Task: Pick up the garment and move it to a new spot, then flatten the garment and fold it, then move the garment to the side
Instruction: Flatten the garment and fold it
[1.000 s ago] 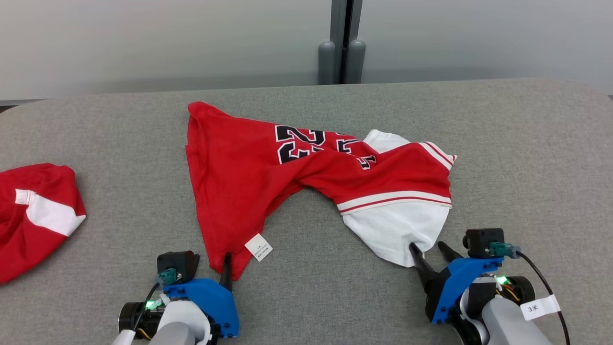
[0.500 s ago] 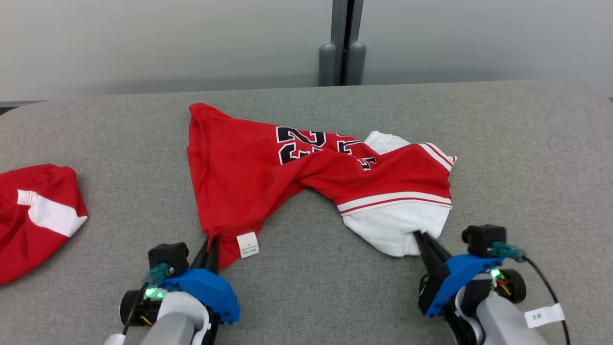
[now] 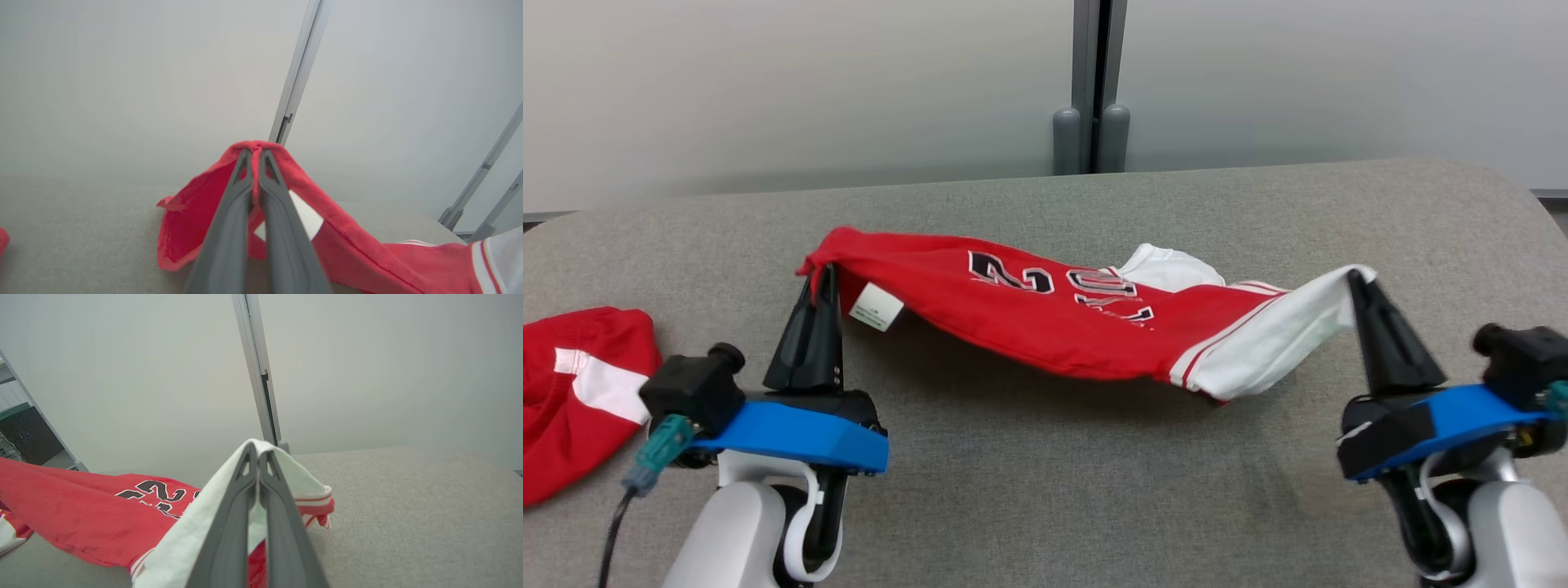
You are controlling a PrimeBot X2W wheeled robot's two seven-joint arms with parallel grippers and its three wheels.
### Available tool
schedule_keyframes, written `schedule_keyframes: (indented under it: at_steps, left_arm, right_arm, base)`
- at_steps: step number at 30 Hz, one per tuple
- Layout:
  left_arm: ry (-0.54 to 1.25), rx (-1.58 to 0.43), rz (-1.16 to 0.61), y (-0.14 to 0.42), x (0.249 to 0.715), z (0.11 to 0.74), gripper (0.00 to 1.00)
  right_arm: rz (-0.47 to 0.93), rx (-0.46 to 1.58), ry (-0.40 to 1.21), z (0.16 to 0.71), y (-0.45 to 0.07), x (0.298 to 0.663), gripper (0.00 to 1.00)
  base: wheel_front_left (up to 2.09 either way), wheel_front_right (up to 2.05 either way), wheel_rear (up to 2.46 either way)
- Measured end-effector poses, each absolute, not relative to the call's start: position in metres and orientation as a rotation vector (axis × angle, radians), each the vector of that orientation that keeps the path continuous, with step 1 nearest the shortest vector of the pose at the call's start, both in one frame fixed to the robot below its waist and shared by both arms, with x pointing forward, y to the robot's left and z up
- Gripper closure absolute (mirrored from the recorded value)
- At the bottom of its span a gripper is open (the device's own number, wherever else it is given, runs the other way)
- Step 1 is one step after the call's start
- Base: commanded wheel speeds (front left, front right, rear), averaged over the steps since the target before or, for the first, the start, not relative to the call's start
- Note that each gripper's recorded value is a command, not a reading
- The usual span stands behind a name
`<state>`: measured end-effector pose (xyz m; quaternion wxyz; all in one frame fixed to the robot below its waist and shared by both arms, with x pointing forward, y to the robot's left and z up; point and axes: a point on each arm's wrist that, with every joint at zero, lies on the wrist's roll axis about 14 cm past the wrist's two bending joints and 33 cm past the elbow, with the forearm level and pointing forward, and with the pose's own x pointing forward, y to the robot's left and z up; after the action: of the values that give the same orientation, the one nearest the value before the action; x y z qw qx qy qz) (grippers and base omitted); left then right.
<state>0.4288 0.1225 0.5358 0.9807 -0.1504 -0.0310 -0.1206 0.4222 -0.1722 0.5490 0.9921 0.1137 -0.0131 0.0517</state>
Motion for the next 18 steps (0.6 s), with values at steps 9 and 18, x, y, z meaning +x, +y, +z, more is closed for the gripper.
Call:
schedule_keyframes:
  at_steps: [9,18]
  left_arm:
    - [-0.238,-0.368,-0.378,0.103,0.409,0.626,1.0]
    - [-0.269,-0.356,-0.515,0.088,0.416,0.671,1.0]
  right_arm:
    - [0.064,0.15,-0.283,0.646,-0.197,0.396,1.0]
    - [0.034,-0.012,-0.485,0.731,-0.208,0.401,1.0]
  base:
    - [0.0,0.0,0.0]
    - [0.0,0.0,0.0]
